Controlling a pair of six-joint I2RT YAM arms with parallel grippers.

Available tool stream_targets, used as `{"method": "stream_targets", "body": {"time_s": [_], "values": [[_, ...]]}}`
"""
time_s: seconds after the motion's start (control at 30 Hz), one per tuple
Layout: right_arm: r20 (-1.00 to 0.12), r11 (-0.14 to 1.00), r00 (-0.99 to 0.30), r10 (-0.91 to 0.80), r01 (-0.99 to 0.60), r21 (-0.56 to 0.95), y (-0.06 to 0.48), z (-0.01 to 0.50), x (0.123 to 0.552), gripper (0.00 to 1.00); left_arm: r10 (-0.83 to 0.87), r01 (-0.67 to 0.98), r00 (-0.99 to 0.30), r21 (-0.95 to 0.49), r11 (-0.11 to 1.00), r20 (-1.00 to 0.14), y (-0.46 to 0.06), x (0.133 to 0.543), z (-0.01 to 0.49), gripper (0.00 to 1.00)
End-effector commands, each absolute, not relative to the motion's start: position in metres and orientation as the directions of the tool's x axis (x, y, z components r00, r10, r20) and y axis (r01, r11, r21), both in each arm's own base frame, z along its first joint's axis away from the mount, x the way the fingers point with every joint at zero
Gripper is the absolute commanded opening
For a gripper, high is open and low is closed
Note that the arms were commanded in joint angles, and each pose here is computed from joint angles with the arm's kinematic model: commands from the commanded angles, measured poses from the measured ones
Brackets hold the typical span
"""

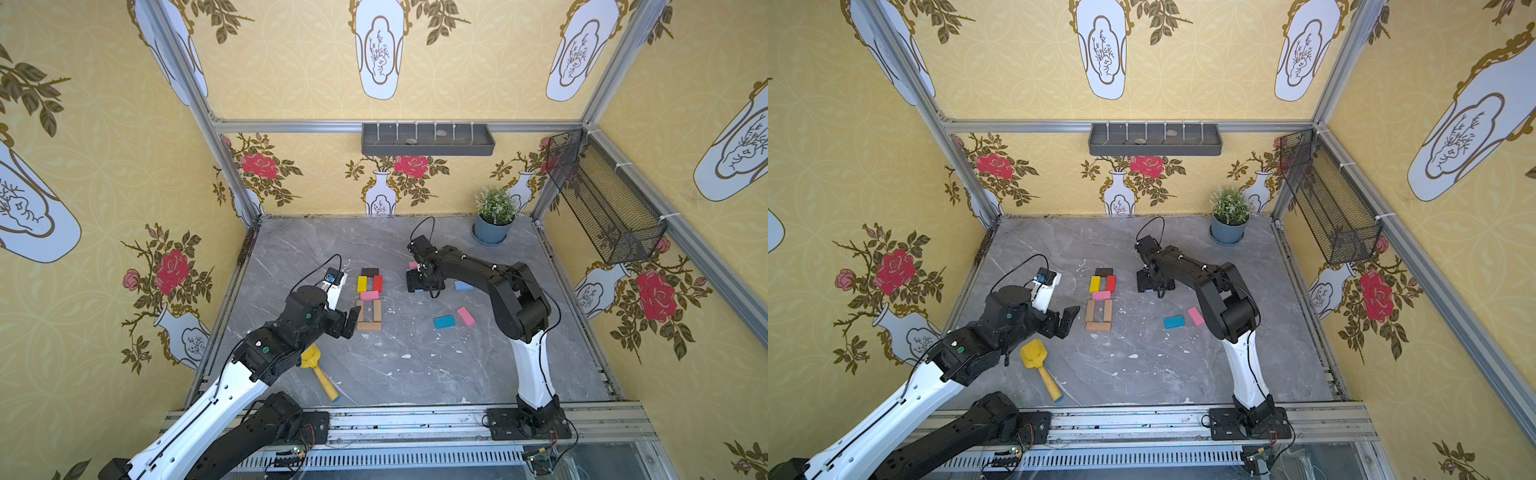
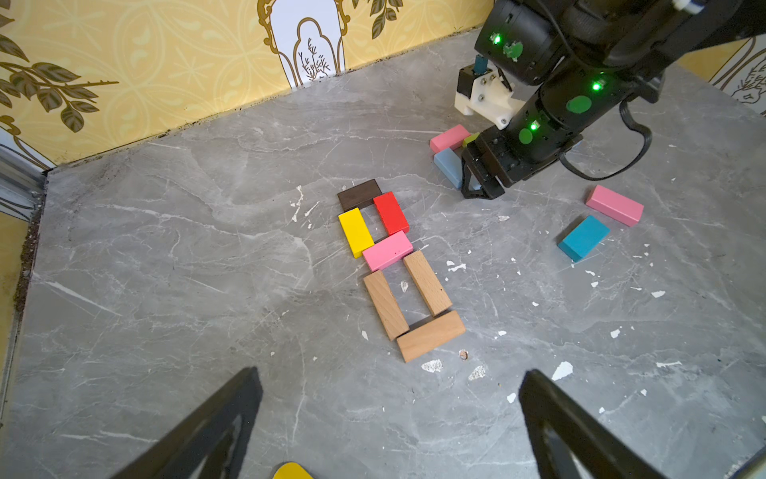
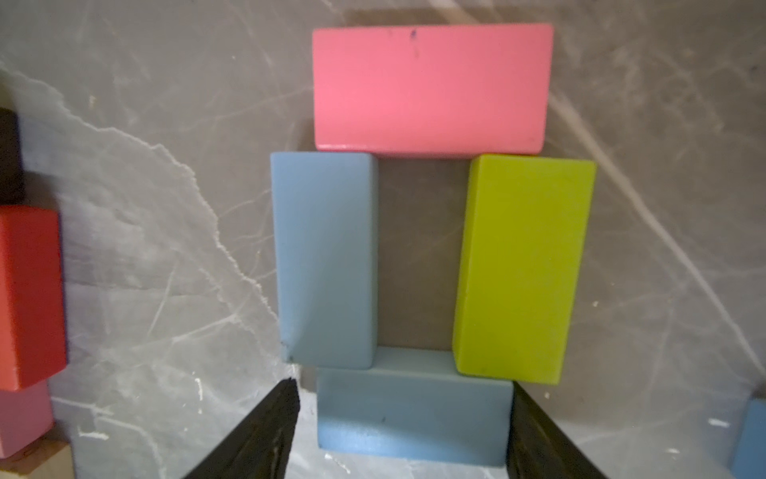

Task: Assemble the number 8 with building blocks
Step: Assemble the building block at the center of the board.

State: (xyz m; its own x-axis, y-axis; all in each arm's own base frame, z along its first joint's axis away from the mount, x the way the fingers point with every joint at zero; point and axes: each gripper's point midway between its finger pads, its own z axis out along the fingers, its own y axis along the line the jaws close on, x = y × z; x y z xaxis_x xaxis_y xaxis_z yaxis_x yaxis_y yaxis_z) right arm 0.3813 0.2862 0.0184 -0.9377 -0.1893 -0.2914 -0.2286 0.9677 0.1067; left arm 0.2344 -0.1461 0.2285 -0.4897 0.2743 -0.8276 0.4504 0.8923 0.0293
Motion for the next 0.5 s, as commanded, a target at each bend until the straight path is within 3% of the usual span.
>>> {"method": "stream_targets", "body": {"time_s": [0.0,0.3,0.47], "values": [[-0.225,0.968,-0.956,-0.187,-0.219,0.125,0.282,0.017,0.365,0.84,0.282,0.451,-0.499,0.033,0.892,-0.819,-0.145,0.233,0.225,1.0],[-0.349,0.959,-0.923,-0.16,-0.228,0.165,0.275,0.086,0.363,0.95,0.281,0.449,-0.498,0.033,0.893,-0.82,-0.145,0.233,0.225,1.0],[-0.391,0.974,-0.915,-0.096,-0.168,0.154,0.233,0.11,0.363,0.98,0.282,0.452,-0.499,0.032,0.892,-0.819,-0.145,0.233,0.225,1.0]]}}
